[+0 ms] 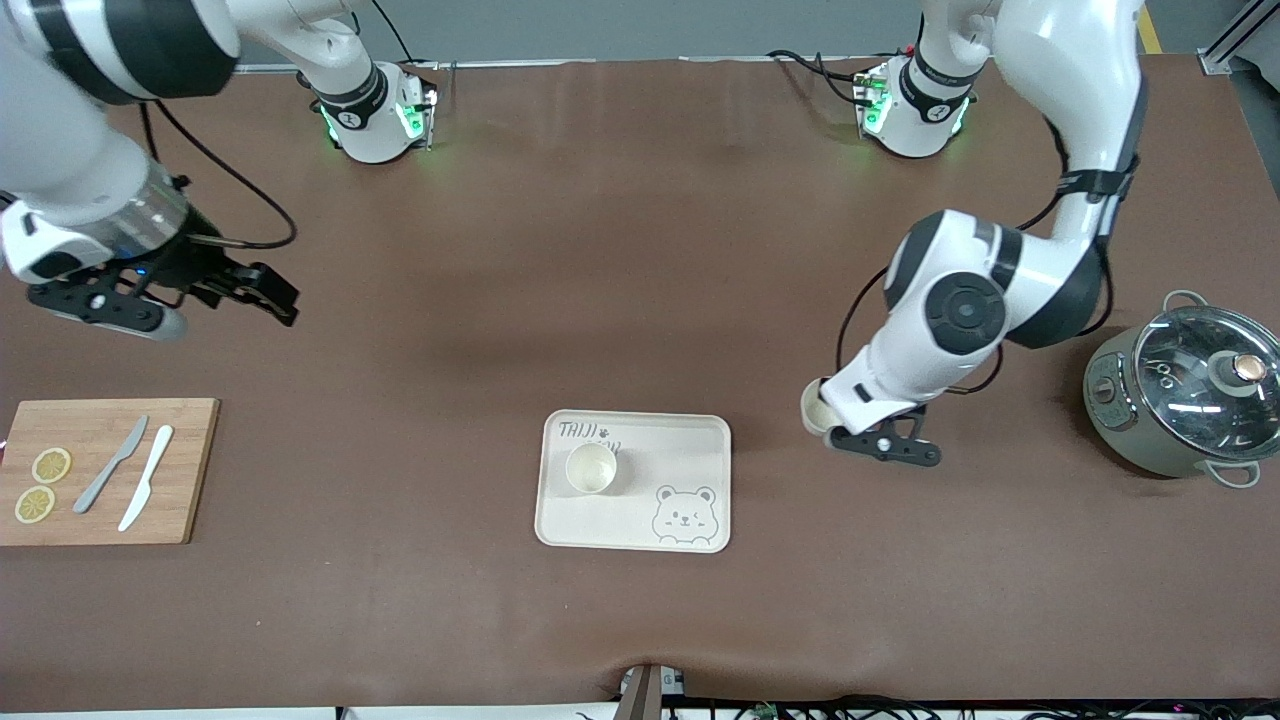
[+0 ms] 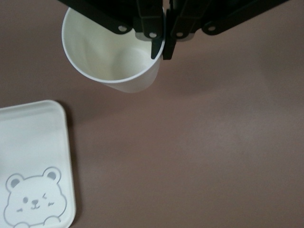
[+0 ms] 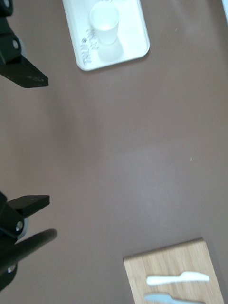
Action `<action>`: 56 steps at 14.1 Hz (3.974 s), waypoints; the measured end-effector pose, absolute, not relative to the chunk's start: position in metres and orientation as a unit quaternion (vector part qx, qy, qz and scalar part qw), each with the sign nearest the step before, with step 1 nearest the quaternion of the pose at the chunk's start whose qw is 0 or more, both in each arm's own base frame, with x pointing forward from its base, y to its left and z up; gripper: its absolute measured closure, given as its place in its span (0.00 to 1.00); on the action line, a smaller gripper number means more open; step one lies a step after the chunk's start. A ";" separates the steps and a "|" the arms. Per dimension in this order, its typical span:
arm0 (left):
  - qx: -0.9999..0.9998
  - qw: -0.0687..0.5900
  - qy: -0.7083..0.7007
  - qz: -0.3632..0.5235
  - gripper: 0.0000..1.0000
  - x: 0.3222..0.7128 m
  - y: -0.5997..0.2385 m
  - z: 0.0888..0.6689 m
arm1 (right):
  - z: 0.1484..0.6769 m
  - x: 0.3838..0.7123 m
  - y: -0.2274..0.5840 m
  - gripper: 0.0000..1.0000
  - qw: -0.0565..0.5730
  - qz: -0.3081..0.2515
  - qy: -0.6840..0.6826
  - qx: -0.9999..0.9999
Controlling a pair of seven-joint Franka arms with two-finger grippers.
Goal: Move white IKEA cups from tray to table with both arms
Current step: 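Carry the cup toward the steel pot while the right gripper reaches the tray, then lower the cup beside the pot while the right gripper descends over the cup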
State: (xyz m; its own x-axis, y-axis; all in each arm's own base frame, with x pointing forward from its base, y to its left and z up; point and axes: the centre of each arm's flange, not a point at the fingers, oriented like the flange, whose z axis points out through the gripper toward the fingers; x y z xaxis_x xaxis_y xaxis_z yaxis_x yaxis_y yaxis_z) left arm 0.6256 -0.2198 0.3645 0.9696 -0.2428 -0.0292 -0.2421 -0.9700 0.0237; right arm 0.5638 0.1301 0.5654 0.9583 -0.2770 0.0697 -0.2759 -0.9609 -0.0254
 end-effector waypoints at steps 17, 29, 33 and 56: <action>0.976 0.046 -0.211 0.008 0.96 0.573 -0.016 0.292 | 0.404 0.633 0.300 0.00 0.000 -0.034 0.182 -0.983; 0.970 0.026 -0.237 0.049 0.96 0.543 0.034 0.231 | 0.354 0.648 0.335 0.00 0.016 -0.057 0.239 -0.969; 0.969 0.025 -0.238 0.052 0.96 0.543 0.034 0.229 | 0.354 0.647 0.326 0.00 -0.009 -0.035 0.139 -0.990; 0.965 0.023 -0.251 0.071 0.48 0.553 0.021 0.236 | 0.299 0.667 0.380 0.00 0.019 -0.087 0.294 -0.952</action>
